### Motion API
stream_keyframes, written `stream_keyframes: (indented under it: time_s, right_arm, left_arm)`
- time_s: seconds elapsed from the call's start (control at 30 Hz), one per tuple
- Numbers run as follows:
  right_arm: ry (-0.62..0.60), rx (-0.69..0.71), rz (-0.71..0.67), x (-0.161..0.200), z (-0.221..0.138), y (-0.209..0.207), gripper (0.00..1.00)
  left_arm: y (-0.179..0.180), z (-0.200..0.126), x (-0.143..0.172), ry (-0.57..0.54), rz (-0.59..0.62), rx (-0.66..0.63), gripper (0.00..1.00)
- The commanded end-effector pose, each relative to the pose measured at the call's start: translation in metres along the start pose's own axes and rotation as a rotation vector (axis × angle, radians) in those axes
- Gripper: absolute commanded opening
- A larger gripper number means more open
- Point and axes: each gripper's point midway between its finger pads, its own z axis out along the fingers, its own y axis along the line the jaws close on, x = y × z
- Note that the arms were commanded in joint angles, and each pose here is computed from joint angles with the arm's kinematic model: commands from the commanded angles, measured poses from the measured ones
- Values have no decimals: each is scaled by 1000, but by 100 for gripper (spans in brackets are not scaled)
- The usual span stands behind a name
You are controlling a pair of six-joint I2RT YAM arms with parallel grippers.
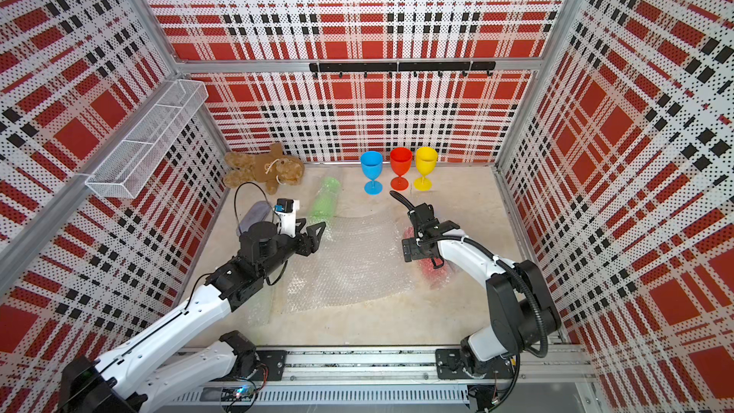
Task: Unpack wine glasses from bubble wrap
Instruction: Pick up the bubble wrap from the center of the board.
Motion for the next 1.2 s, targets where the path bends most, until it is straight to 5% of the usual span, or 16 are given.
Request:
stream_keyframes:
  time_s: [0.0, 0.3, 0.5, 0.73, 0.97, 1.17]
  right_arm:
    - [58, 45, 27, 18, 11, -6, 100]
    - [57, 114, 128, 22, 16, -24, 91]
    - [-84, 162, 171, -3, -28, -41, 82]
    - [-175, 61, 186, -30, -83, -31, 80]
    - [-243, -492, 188, -70, -133, 67, 77]
    - [-156, -765, 229, -80, -110, 161, 79]
  left_arm:
    - [-6, -2, -6, -6, 7, 21, 70]
    - [-4, -4, -7, -13, 7, 11, 71]
    - [-4, -2, -7, -8, 8, 8, 71]
    - [-3, -2, -7, -9, 8, 2, 71]
    - [-1, -2, -7, -10, 6, -4, 71]
    - [2, -2, -7, -11, 5, -14, 71]
